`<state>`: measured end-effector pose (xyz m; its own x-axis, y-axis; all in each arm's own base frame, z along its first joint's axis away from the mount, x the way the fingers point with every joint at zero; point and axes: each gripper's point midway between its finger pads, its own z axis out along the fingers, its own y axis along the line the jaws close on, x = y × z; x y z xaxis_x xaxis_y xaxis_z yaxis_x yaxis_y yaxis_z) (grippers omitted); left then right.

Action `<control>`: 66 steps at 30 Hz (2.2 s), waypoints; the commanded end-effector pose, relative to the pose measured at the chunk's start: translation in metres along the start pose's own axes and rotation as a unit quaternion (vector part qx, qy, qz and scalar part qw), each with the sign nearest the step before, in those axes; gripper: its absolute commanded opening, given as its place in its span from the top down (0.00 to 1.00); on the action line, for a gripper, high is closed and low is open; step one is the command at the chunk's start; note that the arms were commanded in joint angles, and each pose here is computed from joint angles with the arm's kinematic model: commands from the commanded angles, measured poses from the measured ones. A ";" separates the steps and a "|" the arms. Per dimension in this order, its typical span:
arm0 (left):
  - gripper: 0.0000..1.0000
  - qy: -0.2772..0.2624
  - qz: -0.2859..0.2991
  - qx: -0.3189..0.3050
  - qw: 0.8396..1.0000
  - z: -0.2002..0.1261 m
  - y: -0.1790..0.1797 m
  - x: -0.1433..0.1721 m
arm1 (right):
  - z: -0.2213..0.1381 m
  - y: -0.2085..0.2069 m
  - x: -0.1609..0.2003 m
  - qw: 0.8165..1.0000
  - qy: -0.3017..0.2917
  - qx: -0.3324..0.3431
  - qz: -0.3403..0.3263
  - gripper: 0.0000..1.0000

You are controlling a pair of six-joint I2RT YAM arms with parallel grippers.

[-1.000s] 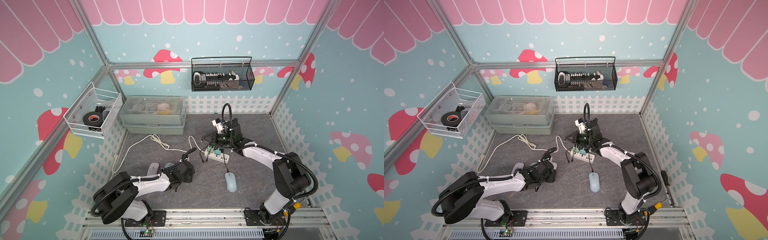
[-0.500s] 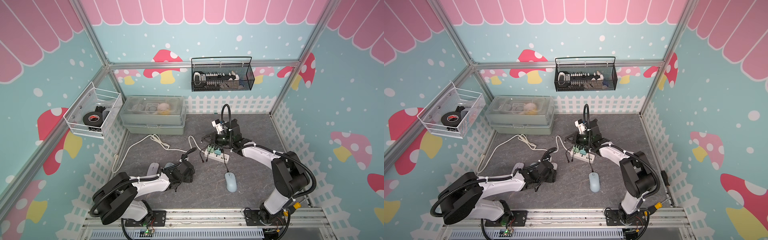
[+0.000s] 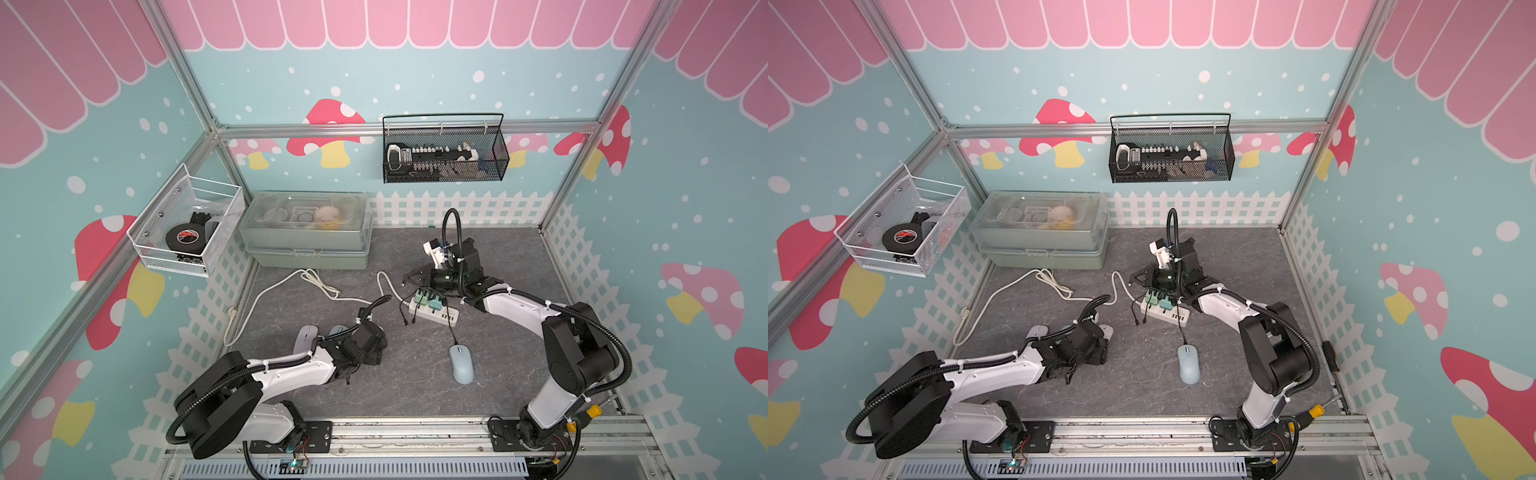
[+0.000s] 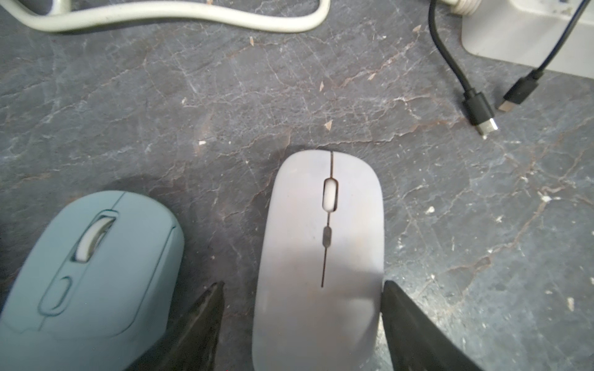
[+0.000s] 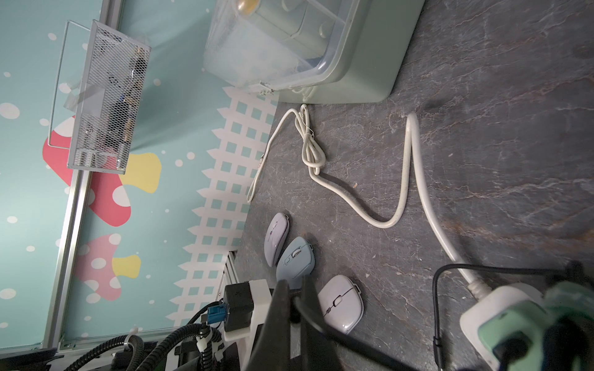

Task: Unplug the wireless mouse
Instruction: Place the mouse at the center of the board, then adjust the mouse at the center of the board.

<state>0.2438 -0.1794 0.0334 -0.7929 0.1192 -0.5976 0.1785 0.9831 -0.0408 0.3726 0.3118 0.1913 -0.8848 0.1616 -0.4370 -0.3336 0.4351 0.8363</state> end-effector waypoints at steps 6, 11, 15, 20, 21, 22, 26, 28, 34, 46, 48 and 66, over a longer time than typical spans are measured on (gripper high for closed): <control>0.22 -0.044 -0.012 0.034 0.998 -0.016 -0.004 -0.016 | 0.005 -0.002 0.006 1.000 0.011 -0.004 -0.005 1.00; 0.19 -0.081 -0.008 0.074 0.994 -0.039 -0.010 -0.029 | 0.004 -0.002 0.007 1.000 0.009 0.002 -0.004 0.91; 0.17 -0.106 -0.005 0.081 0.991 -0.051 -0.008 -0.037 | 0.002 -0.002 0.012 1.000 0.015 0.017 -0.005 0.65; 0.16 -0.111 -0.001 0.076 0.991 -0.052 -0.006 -0.039 | -0.002 0.004 0.024 0.998 0.030 0.055 -0.028 0.50; 0.16 -0.112 0.000 0.075 0.991 -0.052 -0.006 -0.039 | -0.003 0.004 0.027 0.997 0.033 0.060 -0.030 0.49; 0.16 -0.113 -0.001 0.076 0.991 -0.052 -0.006 -0.040 | -0.004 0.006 0.030 0.997 0.035 0.062 -0.031 0.48; 0.16 -0.122 -0.005 0.071 0.990 -0.053 -0.003 -0.043 | -0.013 0.010 0.041 0.995 0.037 0.082 -0.036 0.43; 0.15 -0.131 -0.012 0.065 0.989 -0.055 0.001 -0.047 | -0.017 0.011 0.046 0.994 0.039 0.092 -0.042 0.41; 0.14 -0.134 -0.020 0.091 0.987 -0.054 -0.005 -0.050 | -0.020 0.010 0.064 0.992 0.054 0.104 -0.040 0.38; 0.14 -0.125 -0.004 0.122 0.985 -0.044 -0.029 -0.064 | -0.026 0.010 0.085 0.990 0.065 0.119 -0.031 0.34; 0.15 -0.120 0.000 0.122 0.985 -0.041 -0.032 -0.065 | -0.028 0.009 0.089 0.990 0.068 0.123 -0.031 0.34; 0.14 -0.088 0.014 0.126 0.988 -0.019 -0.053 -0.073 | -0.068 0.013 0.102 0.981 0.074 0.173 -0.052 0.31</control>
<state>0.2731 -0.2277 0.0836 -0.6939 0.1067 -0.7121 0.3367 0.9223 -0.1899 0.2654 0.2837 0.1811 -0.9019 0.0051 -0.4318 -0.3079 0.6936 0.6512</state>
